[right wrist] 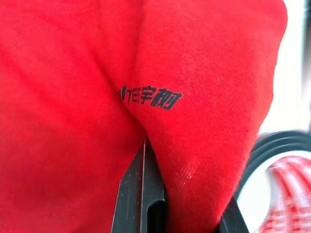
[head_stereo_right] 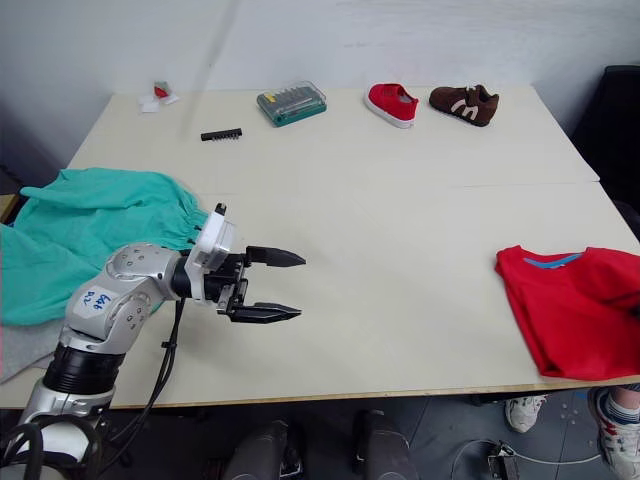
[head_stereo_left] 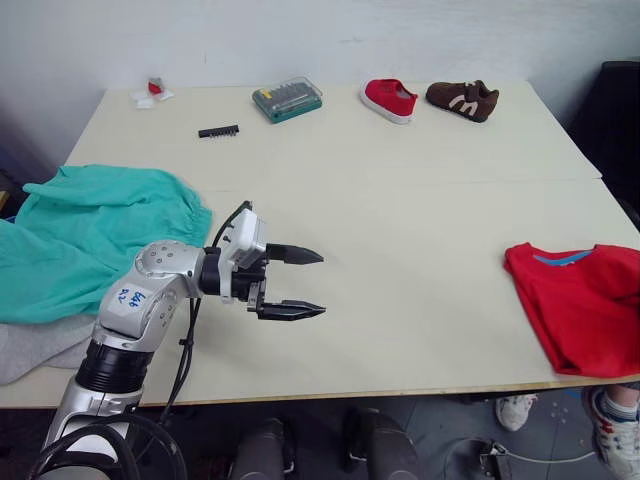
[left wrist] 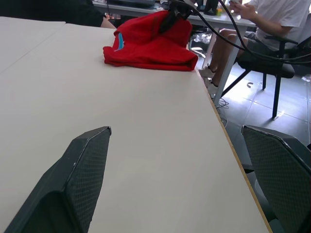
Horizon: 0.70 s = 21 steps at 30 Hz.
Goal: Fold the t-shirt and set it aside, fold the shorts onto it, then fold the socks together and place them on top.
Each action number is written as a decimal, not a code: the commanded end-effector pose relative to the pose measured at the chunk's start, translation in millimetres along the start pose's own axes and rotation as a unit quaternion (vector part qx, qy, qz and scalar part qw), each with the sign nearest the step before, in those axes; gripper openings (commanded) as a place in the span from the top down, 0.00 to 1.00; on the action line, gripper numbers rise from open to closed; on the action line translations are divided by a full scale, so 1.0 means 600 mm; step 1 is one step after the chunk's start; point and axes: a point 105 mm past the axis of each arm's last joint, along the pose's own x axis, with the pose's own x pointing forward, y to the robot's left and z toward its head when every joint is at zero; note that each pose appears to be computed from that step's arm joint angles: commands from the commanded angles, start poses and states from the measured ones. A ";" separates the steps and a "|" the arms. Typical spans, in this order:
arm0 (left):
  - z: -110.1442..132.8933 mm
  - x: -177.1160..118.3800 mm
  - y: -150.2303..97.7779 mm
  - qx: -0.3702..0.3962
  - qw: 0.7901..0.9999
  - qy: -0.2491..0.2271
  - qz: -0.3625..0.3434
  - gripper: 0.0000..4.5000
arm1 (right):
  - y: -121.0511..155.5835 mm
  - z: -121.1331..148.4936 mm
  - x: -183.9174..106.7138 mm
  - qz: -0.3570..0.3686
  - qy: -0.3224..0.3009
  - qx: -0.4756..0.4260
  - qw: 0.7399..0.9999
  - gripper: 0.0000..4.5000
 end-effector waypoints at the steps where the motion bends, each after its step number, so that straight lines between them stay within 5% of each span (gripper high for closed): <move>1: 0.015 0.000 0.002 0.023 1.000 -0.006 0.001 0.00 | -0.016 -0.003 0.002 -0.026 -0.005 0.007 1.000 0.80; 8: 0.017 -0.003 0.005 0.026 1.000 0.000 0.000 0.00 | -0.001 -0.013 -0.004 0.005 -0.002 0.014 1.000 0.26; 16: 0.015 -0.007 0.004 0.024 1.000 0.003 0.000 0.00 | -0.006 0.006 -0.080 -0.015 -0.043 -0.040 0.998 0.26; 21: 0.017 -0.003 0.007 0.024 1.000 0.000 -0.002 0.00 | 0.083 0.052 -0.110 0.070 -0.102 -0.043 0.991 0.26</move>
